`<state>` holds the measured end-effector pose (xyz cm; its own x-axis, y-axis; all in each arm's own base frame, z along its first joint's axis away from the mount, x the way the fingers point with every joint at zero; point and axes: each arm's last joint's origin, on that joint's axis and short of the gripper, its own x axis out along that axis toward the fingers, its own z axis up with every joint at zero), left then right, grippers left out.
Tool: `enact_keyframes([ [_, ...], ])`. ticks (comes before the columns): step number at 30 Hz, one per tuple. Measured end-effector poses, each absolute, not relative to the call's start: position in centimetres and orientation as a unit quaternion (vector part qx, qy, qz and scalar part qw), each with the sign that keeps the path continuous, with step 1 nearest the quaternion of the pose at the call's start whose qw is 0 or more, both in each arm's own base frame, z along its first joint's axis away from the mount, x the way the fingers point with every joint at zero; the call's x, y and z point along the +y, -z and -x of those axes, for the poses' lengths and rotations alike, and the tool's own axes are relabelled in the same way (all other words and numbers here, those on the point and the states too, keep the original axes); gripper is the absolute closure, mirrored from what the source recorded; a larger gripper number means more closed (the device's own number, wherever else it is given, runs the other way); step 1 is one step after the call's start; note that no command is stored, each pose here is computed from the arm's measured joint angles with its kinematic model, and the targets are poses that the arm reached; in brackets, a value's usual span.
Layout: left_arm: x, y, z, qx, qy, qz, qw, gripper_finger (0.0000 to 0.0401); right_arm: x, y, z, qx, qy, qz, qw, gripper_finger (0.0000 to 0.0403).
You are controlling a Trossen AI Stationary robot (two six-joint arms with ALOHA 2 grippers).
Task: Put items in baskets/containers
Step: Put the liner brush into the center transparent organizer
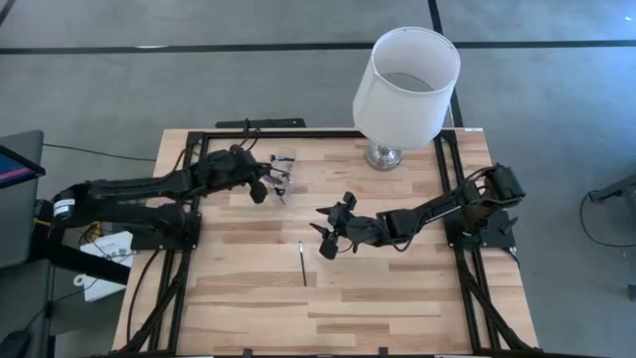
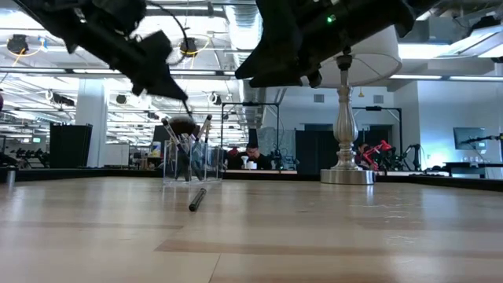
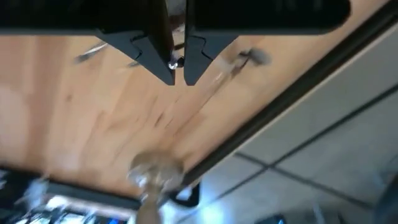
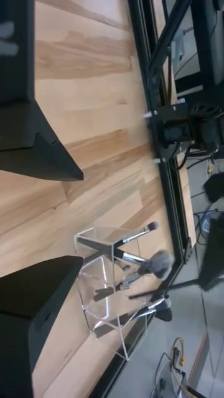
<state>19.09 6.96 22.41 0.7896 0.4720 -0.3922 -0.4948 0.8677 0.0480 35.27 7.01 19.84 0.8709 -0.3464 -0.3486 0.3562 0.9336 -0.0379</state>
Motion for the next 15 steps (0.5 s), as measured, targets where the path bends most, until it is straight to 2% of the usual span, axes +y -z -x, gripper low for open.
enact_keyframes([
  [9, 9.4, -19.1, -20.2, 0.273, -0.282, 0.049, 0.919, 0.0376, 7.0, -19.8, -35.3, 0.174, 0.184, -0.033, 0.967, 0.0215],
  [15, 9.8, -18.4, -20.6, 0.283, -0.284, 0.05, 0.915, 0.036, 7.0, -19.6, -35.4, 0.171, 0.186, -0.046, 0.966, 0.0216],
])
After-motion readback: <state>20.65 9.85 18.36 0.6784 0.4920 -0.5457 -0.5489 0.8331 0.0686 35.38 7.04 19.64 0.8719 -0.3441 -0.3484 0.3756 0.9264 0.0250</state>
